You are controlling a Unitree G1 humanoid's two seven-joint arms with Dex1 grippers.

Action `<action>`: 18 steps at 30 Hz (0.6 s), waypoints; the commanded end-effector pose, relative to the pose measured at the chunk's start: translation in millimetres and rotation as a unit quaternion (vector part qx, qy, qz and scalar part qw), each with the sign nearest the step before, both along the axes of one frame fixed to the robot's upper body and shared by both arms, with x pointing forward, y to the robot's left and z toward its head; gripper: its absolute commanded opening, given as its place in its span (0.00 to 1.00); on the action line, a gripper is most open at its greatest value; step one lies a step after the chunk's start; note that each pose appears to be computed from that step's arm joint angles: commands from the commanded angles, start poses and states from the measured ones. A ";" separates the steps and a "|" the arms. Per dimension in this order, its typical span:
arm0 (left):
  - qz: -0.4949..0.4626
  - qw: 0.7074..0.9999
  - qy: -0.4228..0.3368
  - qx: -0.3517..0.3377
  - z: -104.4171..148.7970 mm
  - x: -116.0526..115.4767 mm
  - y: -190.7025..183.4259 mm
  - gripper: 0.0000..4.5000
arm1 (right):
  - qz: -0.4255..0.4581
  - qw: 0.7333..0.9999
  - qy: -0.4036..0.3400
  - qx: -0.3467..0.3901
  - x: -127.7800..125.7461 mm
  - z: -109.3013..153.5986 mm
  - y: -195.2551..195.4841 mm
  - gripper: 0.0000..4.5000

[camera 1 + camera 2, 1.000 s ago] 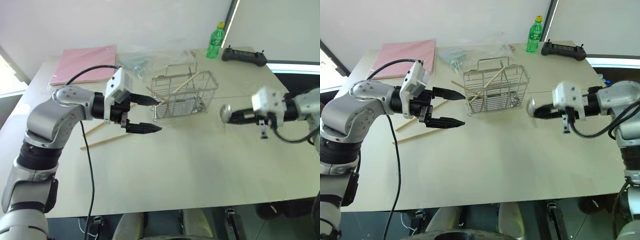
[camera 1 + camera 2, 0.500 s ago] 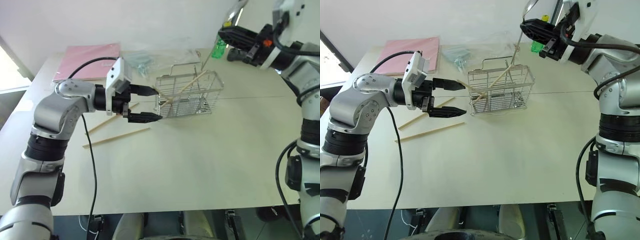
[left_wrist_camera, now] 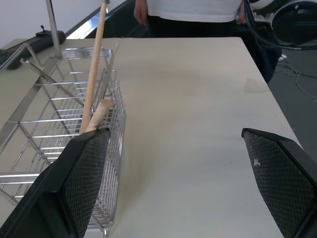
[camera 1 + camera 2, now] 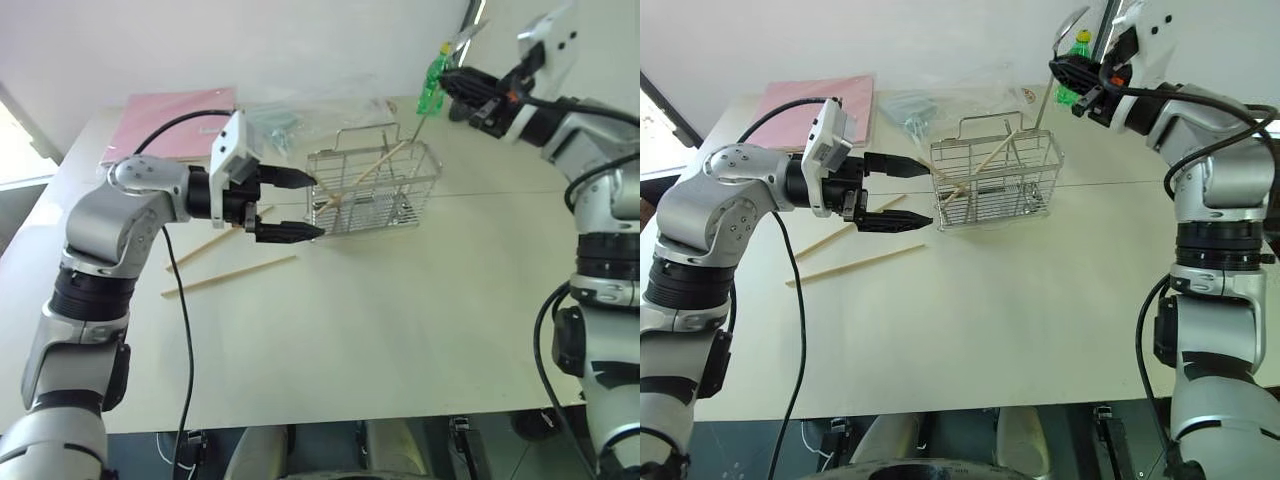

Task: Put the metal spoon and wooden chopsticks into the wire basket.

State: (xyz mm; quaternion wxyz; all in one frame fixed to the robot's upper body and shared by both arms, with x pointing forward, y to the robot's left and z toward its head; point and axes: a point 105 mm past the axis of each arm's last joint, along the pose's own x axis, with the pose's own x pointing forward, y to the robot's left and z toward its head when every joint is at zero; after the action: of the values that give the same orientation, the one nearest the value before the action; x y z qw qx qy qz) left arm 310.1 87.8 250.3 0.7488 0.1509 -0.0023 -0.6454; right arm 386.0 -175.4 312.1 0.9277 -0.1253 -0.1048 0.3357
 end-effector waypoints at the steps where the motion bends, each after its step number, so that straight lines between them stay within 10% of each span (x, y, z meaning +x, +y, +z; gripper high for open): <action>1: 0.001 0.999 -0.042 -0.005 18.2 -1.4 0.3 1.00 | 0.012 1.000 -0.004 -0.003 -9.9 -3.1 9.1 0.04; 12: 0.052 0.995 -0.072 -0.046 35.8 20.1 -2.6 1.00 | 0.000 0.999 0.044 -0.014 -20.7 -40.7 7.2 0.04; 18: 0.053 0.994 -0.076 -0.051 37.7 22.3 -4.7 1.00 | -0.010 0.999 0.043 -0.015 -19.6 -42.2 4.5 0.68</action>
State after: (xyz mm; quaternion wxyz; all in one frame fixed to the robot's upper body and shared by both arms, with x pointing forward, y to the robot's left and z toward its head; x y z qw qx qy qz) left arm 334.2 81.0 269.9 0.7862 0.1532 -0.0503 -0.5966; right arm 371.0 -169.9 252.9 0.9332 -0.1189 -0.0248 0.3382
